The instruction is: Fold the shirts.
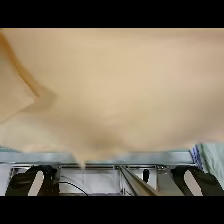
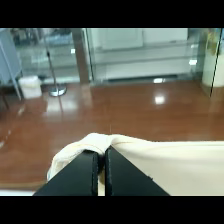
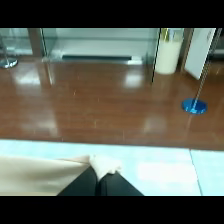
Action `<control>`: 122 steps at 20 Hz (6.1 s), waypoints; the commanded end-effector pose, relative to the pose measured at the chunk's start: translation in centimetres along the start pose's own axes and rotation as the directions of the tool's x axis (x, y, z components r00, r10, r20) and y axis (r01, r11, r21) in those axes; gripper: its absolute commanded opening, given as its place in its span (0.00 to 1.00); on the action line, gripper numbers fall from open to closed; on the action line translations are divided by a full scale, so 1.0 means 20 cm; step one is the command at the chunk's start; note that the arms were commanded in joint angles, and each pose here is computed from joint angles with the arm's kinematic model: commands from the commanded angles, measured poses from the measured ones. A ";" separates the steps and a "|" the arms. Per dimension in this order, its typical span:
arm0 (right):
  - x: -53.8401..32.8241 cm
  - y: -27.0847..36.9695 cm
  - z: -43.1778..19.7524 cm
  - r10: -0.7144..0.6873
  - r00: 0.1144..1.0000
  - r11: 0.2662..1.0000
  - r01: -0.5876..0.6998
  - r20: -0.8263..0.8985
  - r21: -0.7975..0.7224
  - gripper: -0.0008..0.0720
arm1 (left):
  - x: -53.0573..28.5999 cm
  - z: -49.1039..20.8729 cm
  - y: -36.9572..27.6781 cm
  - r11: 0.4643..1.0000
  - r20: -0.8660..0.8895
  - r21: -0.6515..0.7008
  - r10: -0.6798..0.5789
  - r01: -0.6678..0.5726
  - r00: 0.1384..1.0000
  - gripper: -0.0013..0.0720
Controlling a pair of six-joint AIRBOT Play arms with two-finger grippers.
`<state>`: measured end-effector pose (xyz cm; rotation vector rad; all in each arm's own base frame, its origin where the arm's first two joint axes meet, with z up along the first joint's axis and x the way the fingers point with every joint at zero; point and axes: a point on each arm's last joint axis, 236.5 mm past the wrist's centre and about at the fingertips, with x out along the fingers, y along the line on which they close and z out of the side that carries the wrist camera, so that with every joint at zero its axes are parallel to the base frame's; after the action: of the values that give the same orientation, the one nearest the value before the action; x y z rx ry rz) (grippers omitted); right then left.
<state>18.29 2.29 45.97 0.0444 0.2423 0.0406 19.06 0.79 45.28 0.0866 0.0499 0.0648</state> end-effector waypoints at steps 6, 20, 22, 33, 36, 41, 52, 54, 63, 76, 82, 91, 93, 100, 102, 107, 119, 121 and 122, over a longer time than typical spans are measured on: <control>0.70 0.00 -0.72 0.206 0.900 0.964 -0.118 -0.384 0.238 0.04 | 0.65 -0.88 -0.17 0.975 -0.476 -0.207 -0.177 0.086 0.862 0.05; 2.20 -0.19 -1.66 0.426 0.713 0.803 -0.014 -0.558 0.596 0.04 | 1.87 -2.13 -0.57 0.831 -0.695 -0.555 -0.448 -0.024 0.563 0.05; 2.29 -0.21 -1.71 0.438 0.696 0.788 0.008 -0.569 0.615 0.04 | 1.93 -2.19 -0.61 0.810 -0.688 -0.585 -0.472 -0.037 0.552 0.05; 1.92 -0.25 -1.83 0.530 0.433 0.816 -0.026 -0.729 0.578 0.04 | 1.56 -2.21 -0.42 0.816 -0.789 -0.573 -0.573 0.070 0.220 0.05; 1.79 -0.27 -2.03 0.466 0.307 0.869 0.018 -0.830 0.494 0.04 | 1.39 -2.38 -0.40 0.836 -0.834 -0.543 -0.548 0.072 0.064 0.05; 1.73 -0.25 -2.30 0.414 0.227 0.891 0.097 -0.881 0.444 0.04 | 1.21 -2.61 -0.46 0.831 -0.828 -0.556 -0.552 0.017 -0.100 0.05; 1.69 -0.18 -2.30 0.467 0.195 0.859 0.135 -0.863 0.495 0.35 | 1.10 -2.59 -0.40 0.838 -0.821 -0.543 -0.543 -0.051 -0.179 0.43; 1.60 -0.15 -2.29 0.491 0.115 0.854 0.132 -0.863 0.503 0.58 | 1.06 -2.54 -0.40 0.839 -0.815 -0.539 -0.542 -0.078 -0.204 0.70; 1.26 -0.40 -2.19 0.227 0.461 0.905 0.227 -0.858 0.361 0.58 | 0.74 -2.41 -0.06 0.867 -0.891 -0.452 -0.427 -0.209 0.153 0.70; 1.01 -0.10 -2.21 0.330 0.666 0.803 0.173 -0.669 0.570 0.58 | 0.08 -2.76 -0.27 0.659 -0.777 -0.560 -0.628 -0.501 0.044 0.70; 1.03 -0.10 -2.19 0.327 0.685 0.796 0.171 -0.651 0.580 0.58 | 0.12 -2.83 -0.39 0.602 -0.748 -0.610 -0.653 -0.515 0.121 0.70; 0.81 -0.48 -2.48 0.080 0.490 0.821 0.461 -0.868 0.336 0.57 | 0.17 -2.85 -0.53 0.689 -0.773 -0.608 -0.626 -0.393 0.099 0.05; 0.64 -0.38 -2.60 0.189 0.302 0.841 0.442 -0.934 0.313 0.57 | 0.19 -2.82 -0.53 0.691 -0.771 -0.614 -0.629 -0.382 0.102 0.05; 0.62 -0.16 -2.72 0.424 0.176 0.780 0.427 -0.888 0.457 0.57 | 0.20 -2.82 -0.53 0.692 -0.771 -0.615 -0.628 -0.378 0.106 0.05; 0.65 -0.14 -2.75 0.449 0.174 0.754 0.452 -0.876 0.477 0.57 | 0.20 -2.82 -0.53 0.692 -0.772 -0.615 -0.627 -0.378 0.106 0.05; 0.75 0.01 -2.80 0.479 0.162 0.766 0.402 -0.863 0.501 0.57 | 0.20 -2.82 -0.53 0.691 -0.770 -0.616 -0.629 -0.378 0.104 0.05; 1.16 0.10 -2.34 0.562 0.414 0.739 0.135 -0.715 0.660 0.04 | 0.75 -2.29 -0.46 0.647 -0.652 -0.745 -0.656 -0.163 0.380 0.05; 1.32 0.05 -2.18 0.540 0.505 0.721 0.136 -0.674 0.680 0.04 | 0.91 -2.20 -0.47 0.659 -0.643 -0.740 -0.630 -0.139 0.436 0.05; 1.41 0.05 -2.11 0.545 0.547 0.703 0.114 -0.635 0.701 0.04 | 0.98 -2.18 -0.48 0.667 -0.639 -0.736 -0.625 -0.119 0.448 0.05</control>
<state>30.49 6.72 -4.88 0.8027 1.3617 0.2527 32.50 -3.39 -2.80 -0.7875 1.2138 -0.2193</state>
